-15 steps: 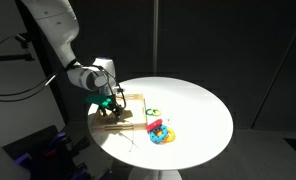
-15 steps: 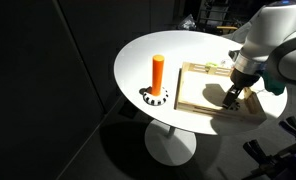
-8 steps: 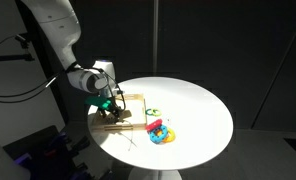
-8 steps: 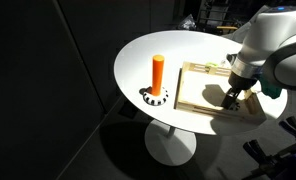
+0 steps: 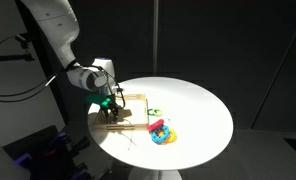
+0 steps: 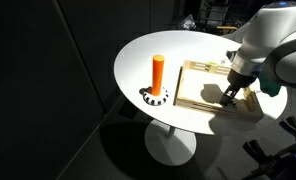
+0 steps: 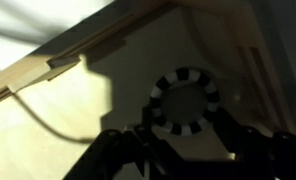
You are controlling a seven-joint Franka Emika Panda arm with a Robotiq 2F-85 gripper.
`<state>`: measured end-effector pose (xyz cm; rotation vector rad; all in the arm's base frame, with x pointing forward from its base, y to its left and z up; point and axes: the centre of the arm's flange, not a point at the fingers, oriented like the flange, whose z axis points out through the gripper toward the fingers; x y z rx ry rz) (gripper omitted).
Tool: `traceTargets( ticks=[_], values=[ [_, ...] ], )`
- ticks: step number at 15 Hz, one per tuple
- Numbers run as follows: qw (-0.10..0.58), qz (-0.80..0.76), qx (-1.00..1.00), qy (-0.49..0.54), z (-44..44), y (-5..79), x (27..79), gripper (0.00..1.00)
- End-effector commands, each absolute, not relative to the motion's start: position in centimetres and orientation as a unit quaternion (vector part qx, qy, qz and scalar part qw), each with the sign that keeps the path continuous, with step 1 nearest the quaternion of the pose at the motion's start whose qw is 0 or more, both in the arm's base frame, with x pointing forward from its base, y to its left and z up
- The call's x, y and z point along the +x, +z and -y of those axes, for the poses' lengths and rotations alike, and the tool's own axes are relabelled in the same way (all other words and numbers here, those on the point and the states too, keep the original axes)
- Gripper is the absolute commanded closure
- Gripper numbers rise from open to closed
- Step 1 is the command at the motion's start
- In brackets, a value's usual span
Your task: Pick up the black and white ring and put it on the table
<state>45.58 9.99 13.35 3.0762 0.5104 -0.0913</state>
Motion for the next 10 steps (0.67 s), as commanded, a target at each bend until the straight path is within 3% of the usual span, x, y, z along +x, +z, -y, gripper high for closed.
traceTargets(
  ticks=[1, 10],
  values=[
    [0.017, -0.146, 0.989, -0.023, -9.3, 14.2, 46.0, 0.61],
    [0.042, -0.091, 0.995, 0.012, -5.2, 19.0, 49.0, 0.61]
  ],
)
